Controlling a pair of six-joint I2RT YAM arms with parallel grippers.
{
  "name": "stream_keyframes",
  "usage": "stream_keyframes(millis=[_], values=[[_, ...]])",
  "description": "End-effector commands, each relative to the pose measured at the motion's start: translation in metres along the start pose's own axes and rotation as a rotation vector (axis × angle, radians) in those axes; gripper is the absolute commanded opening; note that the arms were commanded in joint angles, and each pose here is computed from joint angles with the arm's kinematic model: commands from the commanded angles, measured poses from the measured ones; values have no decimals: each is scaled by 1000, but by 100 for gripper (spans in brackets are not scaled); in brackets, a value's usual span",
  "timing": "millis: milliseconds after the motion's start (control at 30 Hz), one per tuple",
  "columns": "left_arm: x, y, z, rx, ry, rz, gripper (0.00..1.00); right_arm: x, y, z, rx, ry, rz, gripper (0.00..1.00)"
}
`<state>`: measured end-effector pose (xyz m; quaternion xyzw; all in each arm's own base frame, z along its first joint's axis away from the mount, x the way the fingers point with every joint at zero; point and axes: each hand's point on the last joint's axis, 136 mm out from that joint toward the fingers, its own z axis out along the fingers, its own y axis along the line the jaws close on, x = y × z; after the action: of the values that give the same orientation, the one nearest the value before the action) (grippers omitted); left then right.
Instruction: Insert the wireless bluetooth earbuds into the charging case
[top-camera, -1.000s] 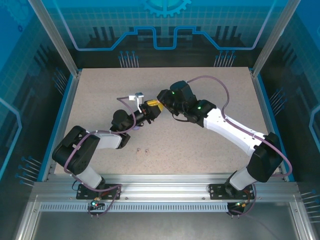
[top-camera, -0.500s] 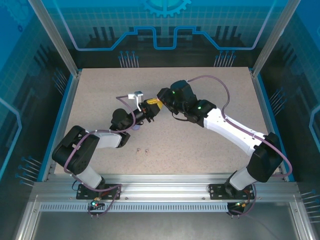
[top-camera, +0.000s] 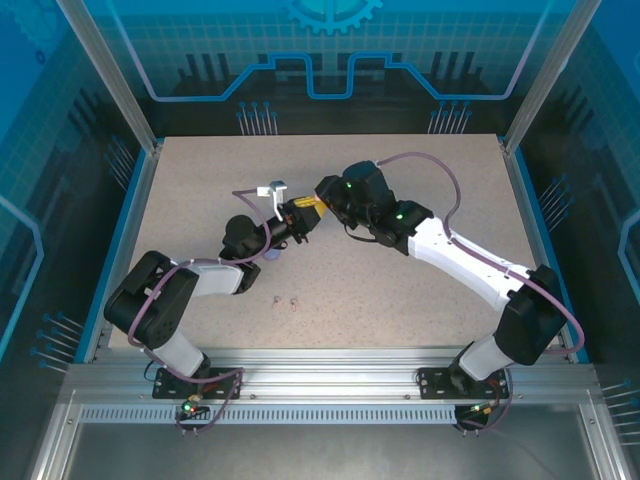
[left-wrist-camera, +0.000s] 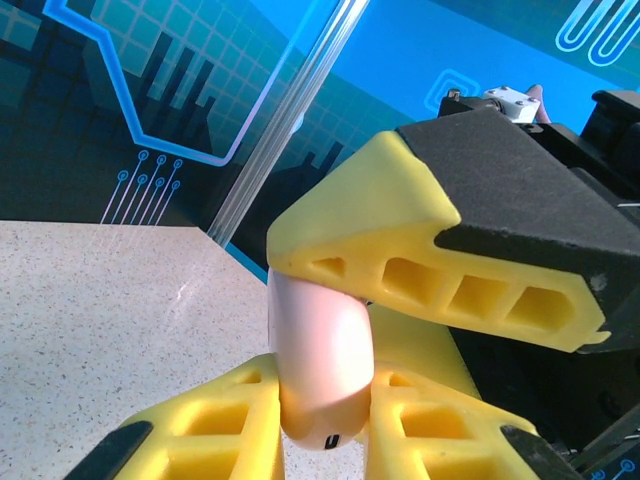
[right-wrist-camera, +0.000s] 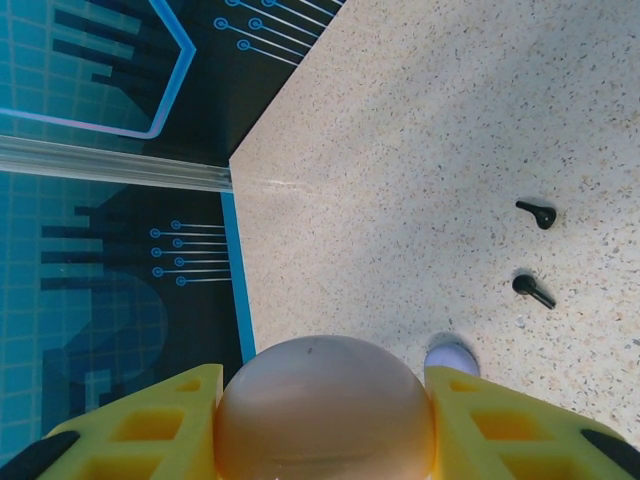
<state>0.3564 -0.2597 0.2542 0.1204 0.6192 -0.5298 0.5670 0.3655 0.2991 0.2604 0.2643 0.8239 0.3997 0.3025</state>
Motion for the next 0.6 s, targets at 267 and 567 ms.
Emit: stream_keyframes(millis=[267, 567], values=[[-54, -61, 5, 187, -111, 52, 23, 10, 11, -3, -115, 89, 94, 30], [-63, -74, 5, 228, -113, 52, 0, 7, 16, -3, -143, 112, 108, 30]])
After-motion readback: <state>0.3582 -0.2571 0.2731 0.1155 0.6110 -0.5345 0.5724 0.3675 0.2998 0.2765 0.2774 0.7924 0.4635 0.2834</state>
